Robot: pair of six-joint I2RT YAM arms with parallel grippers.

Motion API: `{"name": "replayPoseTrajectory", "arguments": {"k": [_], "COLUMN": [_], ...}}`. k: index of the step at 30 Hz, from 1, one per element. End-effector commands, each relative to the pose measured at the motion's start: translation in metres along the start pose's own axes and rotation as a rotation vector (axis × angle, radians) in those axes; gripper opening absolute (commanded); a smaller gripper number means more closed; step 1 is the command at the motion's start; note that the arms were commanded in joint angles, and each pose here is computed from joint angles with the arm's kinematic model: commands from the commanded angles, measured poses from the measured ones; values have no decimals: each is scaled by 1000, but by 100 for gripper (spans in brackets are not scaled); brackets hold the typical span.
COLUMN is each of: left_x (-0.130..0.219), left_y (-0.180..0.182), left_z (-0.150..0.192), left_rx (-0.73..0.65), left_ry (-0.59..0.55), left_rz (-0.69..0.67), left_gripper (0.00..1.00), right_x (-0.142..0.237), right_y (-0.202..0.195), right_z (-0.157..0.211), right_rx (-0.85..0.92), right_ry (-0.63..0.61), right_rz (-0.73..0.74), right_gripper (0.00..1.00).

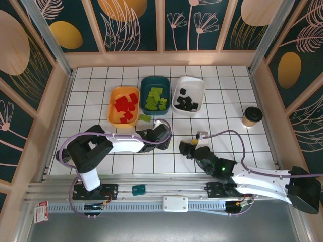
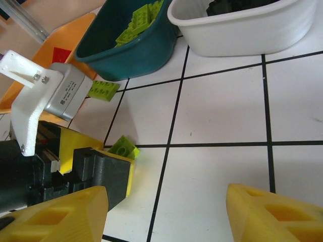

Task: Sort the legos into containers by color
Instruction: Pick up the lego from the middle-left of the table, then place the lego in the container.

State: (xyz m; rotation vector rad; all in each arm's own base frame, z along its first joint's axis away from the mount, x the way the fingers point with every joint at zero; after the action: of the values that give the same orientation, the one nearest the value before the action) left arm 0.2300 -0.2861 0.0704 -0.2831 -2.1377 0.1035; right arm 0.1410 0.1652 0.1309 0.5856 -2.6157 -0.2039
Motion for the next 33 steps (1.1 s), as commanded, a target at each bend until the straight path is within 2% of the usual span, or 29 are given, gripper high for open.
{"name": "replayPoseTrajectory", "arguments": {"k": [1,10,15,19,26,30,33], "left_x": [-12,2,32,55,82,65,36], "left_y": [4,8,-1,6,24,24,21], "left_z": [17,27,1,-40,-136,-179,-200], "left_rx": [-38,40,82,155,272,310,309], "left_ry": [55,63,-19,-102,-297,-325,-324], "left_rz": [-49,27,123,181,221,237,200], "left_gripper": [60,31,25,23,23,22,23], "right_x": [1,-1,-4,-8,-16,-19,-21], "right_y": [-8,-10,-10,-8,-3,0,0], "right_z": [-2,-13,-11,-6,4,7,9], "right_rx": [36,54,58,57,47,57,58], "right_ry": [-22,-62,-49,-31,-1,23,30], "right_rz": [71,124,122,109,76,71,70], "right_gripper": [64,65,65,65,65,66,66]}}
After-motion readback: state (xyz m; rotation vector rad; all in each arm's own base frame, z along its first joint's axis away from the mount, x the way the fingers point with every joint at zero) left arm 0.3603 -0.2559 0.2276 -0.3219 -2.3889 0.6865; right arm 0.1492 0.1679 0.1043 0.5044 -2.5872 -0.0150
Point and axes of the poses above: each hand's point on the last joint's axis, 136 mm out from that joint toward the fingers, its own x axis back along the fingers, its own y axis along the line the jaws close on, z = x × y, the point moved 7 cm from there along x, back along the fingers, and after that the axes turned 14 degrees about x, right-handed, at the moved point
